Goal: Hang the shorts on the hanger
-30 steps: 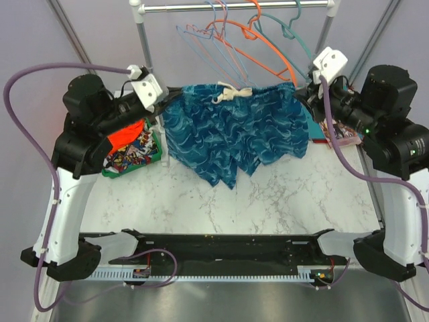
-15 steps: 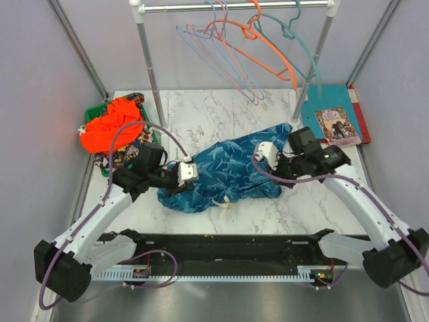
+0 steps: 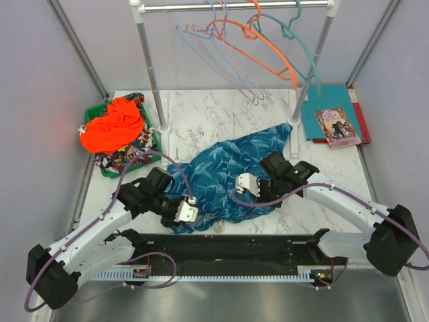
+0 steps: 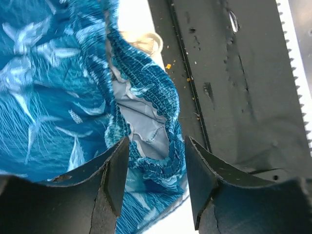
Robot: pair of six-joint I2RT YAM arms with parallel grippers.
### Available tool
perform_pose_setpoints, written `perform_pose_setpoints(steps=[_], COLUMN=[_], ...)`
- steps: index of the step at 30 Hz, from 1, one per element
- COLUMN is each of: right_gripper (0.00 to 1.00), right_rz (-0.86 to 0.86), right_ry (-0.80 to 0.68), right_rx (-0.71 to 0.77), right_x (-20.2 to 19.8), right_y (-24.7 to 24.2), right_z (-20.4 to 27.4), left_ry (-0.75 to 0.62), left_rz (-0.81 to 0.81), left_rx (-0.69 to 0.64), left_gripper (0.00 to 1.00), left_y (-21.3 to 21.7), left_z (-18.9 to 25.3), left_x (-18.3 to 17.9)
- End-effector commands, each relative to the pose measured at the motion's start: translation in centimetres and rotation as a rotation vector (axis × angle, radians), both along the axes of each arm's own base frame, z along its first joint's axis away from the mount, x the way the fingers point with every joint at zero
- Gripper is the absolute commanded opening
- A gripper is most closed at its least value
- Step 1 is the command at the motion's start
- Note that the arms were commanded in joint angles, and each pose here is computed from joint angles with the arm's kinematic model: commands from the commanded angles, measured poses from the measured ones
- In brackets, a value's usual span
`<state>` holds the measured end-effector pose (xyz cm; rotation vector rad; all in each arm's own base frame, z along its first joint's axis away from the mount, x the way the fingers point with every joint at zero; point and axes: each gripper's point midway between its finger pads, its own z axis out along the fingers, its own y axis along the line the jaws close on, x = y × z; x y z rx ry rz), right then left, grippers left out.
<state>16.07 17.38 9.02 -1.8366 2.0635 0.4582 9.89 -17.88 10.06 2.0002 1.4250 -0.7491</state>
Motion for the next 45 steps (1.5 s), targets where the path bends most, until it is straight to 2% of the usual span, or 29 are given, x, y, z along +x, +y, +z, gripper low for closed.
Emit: perform_pose_setpoints(steps=[1,3,5,8,9,10,15,18,19,21,25,32,34,37,38,40,41,42,43,45], right_gripper=[0.01,0.05,0.16,0.45,0.62,0.66,0.72,0.72,0.71,0.70,0.78,0.79,0.77,0.58,0.46,0.30,0.14,0.06,0.00,0.00], right_rz=[0.043,0.061,0.080,0.084,0.080,0.063,0.044,0.032,0.033,0.039,0.063,0.113,0.095,0.057,0.051,0.010,-0.007,-0.026,-0.077,-0.138], right_ry=[-0.021,0.003,0.018,-0.025,-0.039,-0.046,-0.052,-0.026,-0.026,0.001,-0.016,-0.001,-0.029,-0.066,-0.072,-0.090,-0.094,-0.108,-0.116,-0.116], right_rx=[0.028,0.004,-0.005,0.013,0.017,0.017,0.005,-0.018,-0.020,-0.043,-0.041,-0.140,-0.150,-0.198,-0.201,-0.208,-0.201,-0.191,-0.203,-0.184], right_x=[-0.8,-1.6,-2.2,-1.9,-1.7,-1.6,-1.2,-1.1,-0.9,-1.5,-1.9,-3.6,-3.0,-1.9,-1.7,-0.7,-0.3,0.5,1.7,3.6], right_y=[1.2,1.0,0.7,0.7,0.7,0.6,0.6,0.9,1.2,1.8,3.1,2.7,2.8,2.3,2.4,2.4,2.6,2.7,2.1,2.0], right_z=[0.7,0.1,0.1,1.4,1.8,2.2,2.9,1.5,1.2,0.1,-0.9,-4.7,-5.5,-6.8,-7.0,-7.2,-7.2,-7.1,-7.4,-7.1], left_ry=[0.041,0.079,0.090,0.056,0.047,0.041,0.040,0.023,0.024,0.033,0.053,0.038,0.029,0.019,0.015,0.002,-0.005,-0.013,-0.029,-0.065], left_rz=[0.151,0.200,0.216,0.267,0.276,0.280,0.262,0.291,0.299,0.316,0.319,0.307,0.299,0.294,0.295,0.304,0.312,0.317,0.343,0.384], left_rx=[-0.020,-0.018,0.028,0.078,0.088,0.103,0.200,0.222,0.227,0.223,0.211,0.164,0.157,0.182,0.185,0.202,0.205,0.208,0.211,0.176], left_gripper=[0.57,0.59,0.59,0.59,0.59,0.59,0.58,0.50,0.44,0.40,0.40,0.40,0.40,0.35,0.34,0.25,0.21,0.12,0.08,0.02], left_y=[-1.7,-2.2,-2.3,-2.1,-1.9,-1.8,-0.9,-0.9,-0.8,-1.0,-1.2,-0.8,-0.7,-0.2,-0.2,0.0,-0.1,-0.2,0.0,-0.5], left_z=[3.0,3.7,2.7,0.8,0.4,-0.2,-3.4,-4.2,-4.3,-4.2,-4.1,-3.9,-3.8,-4.7,-4.8,-5.2,-5.5,-5.6,-5.7,-5.5], left_x=[2.7,3.1,3.4,4.5,4.8,4.9,4.3,5.0,5.1,5.4,5.0,4.2,4.0,4.0,4.1,4.5,5.0,5.3,6.2,8.3])
